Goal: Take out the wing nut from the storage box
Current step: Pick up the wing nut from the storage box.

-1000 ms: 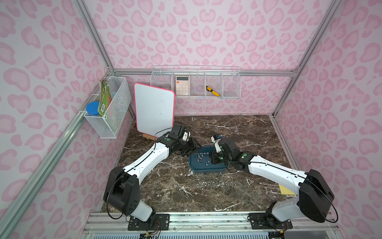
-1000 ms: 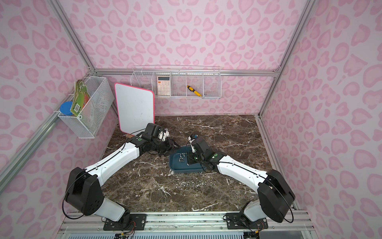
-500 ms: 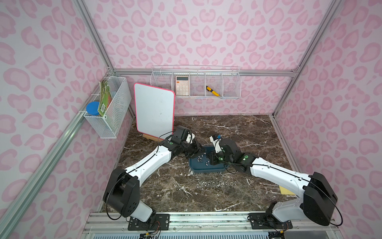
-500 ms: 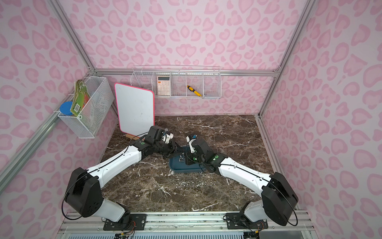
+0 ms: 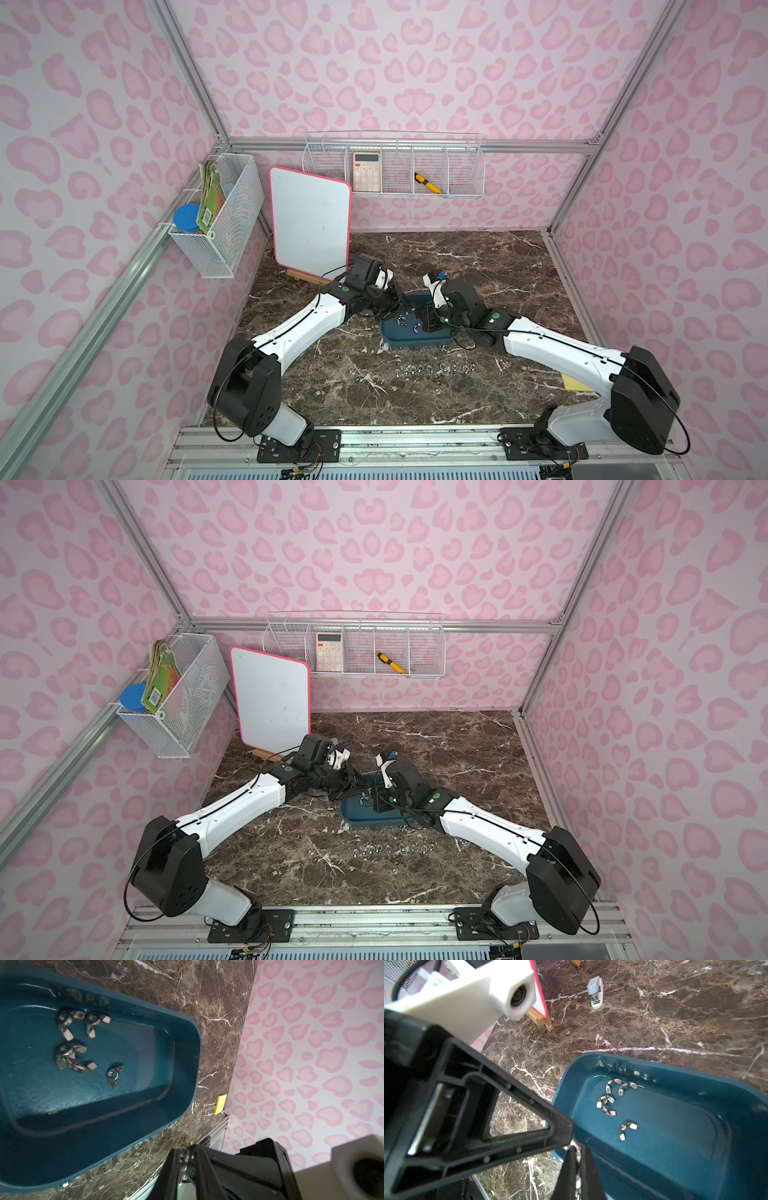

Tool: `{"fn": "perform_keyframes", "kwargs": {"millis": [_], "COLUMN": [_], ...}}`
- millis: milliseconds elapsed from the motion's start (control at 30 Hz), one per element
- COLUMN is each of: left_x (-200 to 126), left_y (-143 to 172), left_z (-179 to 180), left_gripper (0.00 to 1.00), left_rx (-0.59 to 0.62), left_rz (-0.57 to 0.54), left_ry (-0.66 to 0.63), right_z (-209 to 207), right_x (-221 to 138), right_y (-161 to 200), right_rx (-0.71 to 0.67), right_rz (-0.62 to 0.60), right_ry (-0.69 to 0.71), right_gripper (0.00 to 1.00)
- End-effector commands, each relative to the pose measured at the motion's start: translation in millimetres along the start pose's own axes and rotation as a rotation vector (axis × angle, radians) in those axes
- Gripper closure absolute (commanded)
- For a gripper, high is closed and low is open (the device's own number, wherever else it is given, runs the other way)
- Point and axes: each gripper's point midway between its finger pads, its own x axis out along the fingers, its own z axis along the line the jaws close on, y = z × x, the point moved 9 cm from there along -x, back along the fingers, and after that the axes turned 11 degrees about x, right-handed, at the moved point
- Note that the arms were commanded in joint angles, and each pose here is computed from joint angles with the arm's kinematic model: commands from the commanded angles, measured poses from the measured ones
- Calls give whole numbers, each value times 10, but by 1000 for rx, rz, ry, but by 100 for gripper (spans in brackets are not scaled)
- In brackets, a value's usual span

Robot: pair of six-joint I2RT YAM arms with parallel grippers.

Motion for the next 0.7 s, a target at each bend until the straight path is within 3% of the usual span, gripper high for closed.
{"fn": "perform_keyframes", "kwargs": {"millis": [0, 200, 500, 600, 667], "left_x": [-4, 38, 51, 33, 16], "left_y": [-1, 14, 19, 25, 29], "left_z": [-19, -14, -34, -35, -31], "left_gripper": [80, 84, 100, 100, 100], "left_rx": [11, 12, 17, 22, 23], "left_rz": [-3, 7, 8, 1, -3], "left_ry": [12, 11, 9, -3, -16], "right_z": [9, 21, 21, 7, -9], "right_x": [-5, -25, -41, -37, -40], "right_y": [-26, -40, -33, -21, -18], "right_rx": [9, 13, 18, 23, 31], "right_rz": [-16, -24, -24, -22, -23], "right_ry": [-11, -24, -30, -29, -24], "right_gripper": [98, 97, 96, 89, 68]}}
